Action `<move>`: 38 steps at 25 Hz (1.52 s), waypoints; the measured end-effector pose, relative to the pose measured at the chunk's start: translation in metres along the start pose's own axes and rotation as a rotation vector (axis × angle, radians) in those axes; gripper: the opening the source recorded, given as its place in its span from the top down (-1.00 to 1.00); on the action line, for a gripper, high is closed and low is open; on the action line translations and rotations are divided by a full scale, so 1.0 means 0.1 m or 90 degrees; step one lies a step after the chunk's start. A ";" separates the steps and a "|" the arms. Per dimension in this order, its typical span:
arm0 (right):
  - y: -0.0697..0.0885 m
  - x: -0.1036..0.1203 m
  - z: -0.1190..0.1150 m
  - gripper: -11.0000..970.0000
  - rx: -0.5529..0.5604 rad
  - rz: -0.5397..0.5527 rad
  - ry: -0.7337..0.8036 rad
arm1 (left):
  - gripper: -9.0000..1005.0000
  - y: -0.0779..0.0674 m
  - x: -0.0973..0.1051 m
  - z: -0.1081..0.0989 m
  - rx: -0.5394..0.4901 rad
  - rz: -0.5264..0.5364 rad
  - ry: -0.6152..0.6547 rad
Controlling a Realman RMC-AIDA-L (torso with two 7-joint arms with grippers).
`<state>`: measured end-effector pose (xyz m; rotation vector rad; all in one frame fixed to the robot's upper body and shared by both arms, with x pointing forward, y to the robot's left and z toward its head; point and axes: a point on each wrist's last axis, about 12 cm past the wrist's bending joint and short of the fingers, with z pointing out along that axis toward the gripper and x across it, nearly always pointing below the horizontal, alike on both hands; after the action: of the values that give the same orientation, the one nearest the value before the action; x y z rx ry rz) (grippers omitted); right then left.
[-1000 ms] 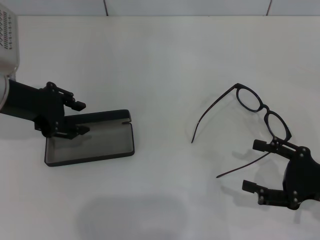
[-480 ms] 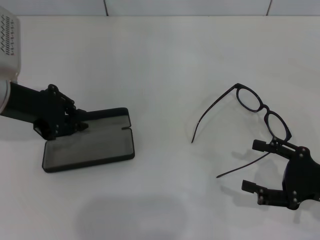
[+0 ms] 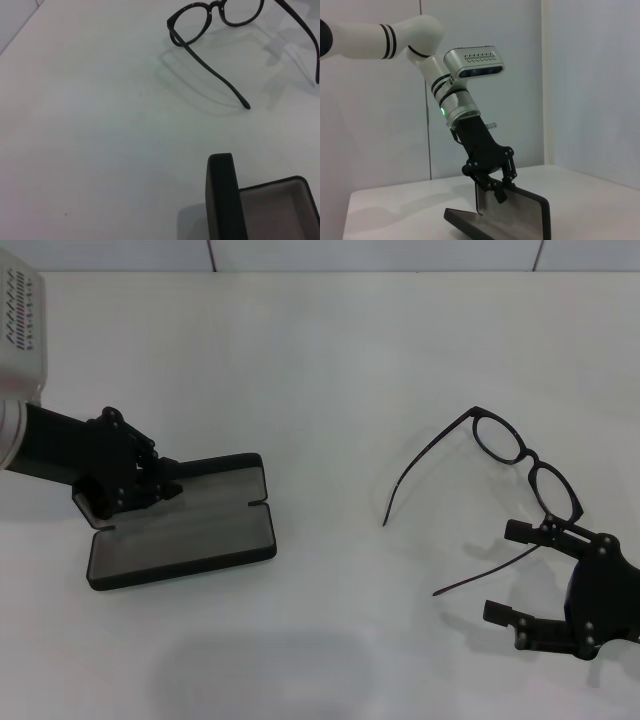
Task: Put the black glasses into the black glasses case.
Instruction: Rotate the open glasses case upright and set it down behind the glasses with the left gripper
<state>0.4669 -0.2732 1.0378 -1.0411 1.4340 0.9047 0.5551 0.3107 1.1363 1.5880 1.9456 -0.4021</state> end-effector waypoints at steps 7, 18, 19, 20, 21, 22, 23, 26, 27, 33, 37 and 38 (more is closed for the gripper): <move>0.00 0.00 0.00 -0.82 0.000 0.000 0.000 | 0.58 -0.01 -0.01 -0.01 -0.005 0.002 -0.003; 0.00 0.00 0.00 -0.82 -0.001 0.000 -0.001 | 0.58 -0.13 -0.12 0.02 -0.058 0.113 -0.108; 0.00 0.00 0.00 -0.82 -0.001 0.000 -0.001 | 0.58 -0.13 -0.12 0.04 -0.065 0.128 -0.113; 0.00 0.00 0.00 -0.82 -0.001 0.000 -0.002 | 0.58 -0.14 -0.12 0.06 -0.070 0.140 -0.117; 0.00 0.00 0.00 -0.82 -0.001 0.000 -0.002 | 0.58 -0.14 -0.12 0.06 -0.070 0.140 -0.117; 0.01 0.00 0.00 -0.82 -0.002 0.001 -0.003 | 0.58 -0.15 -0.13 0.10 -0.076 0.150 -0.116; 0.01 0.00 0.00 -0.82 -0.002 0.001 -0.004 | 0.58 -0.17 -0.16 0.16 -0.081 0.163 -0.112; 0.02 0.00 -0.01 -0.82 -0.002 0.003 -0.005 | 0.58 -0.17 -0.19 0.23 -0.085 0.177 -0.104; 0.02 0.00 -0.01 -0.82 -0.001 0.003 -0.005 | 0.58 -0.17 -0.21 0.25 -0.087 0.182 -0.100; 0.03 0.01 0.00 -0.82 -0.002 0.009 -0.006 | 0.58 -0.16 -0.31 0.36 -0.100 0.204 -0.103; 0.03 0.01 0.00 -0.82 -0.002 0.007 -0.006 | 0.58 -0.15 -0.37 0.43 -0.114 0.214 -0.104; 0.03 0.01 0.00 -0.82 -0.003 0.007 -0.006 | 0.58 -0.14 -0.39 0.45 -0.117 0.216 -0.103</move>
<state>0.4641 -0.2723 1.0369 -1.0316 1.4317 0.9196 0.5571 0.2511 1.1227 1.6691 1.5111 -0.1980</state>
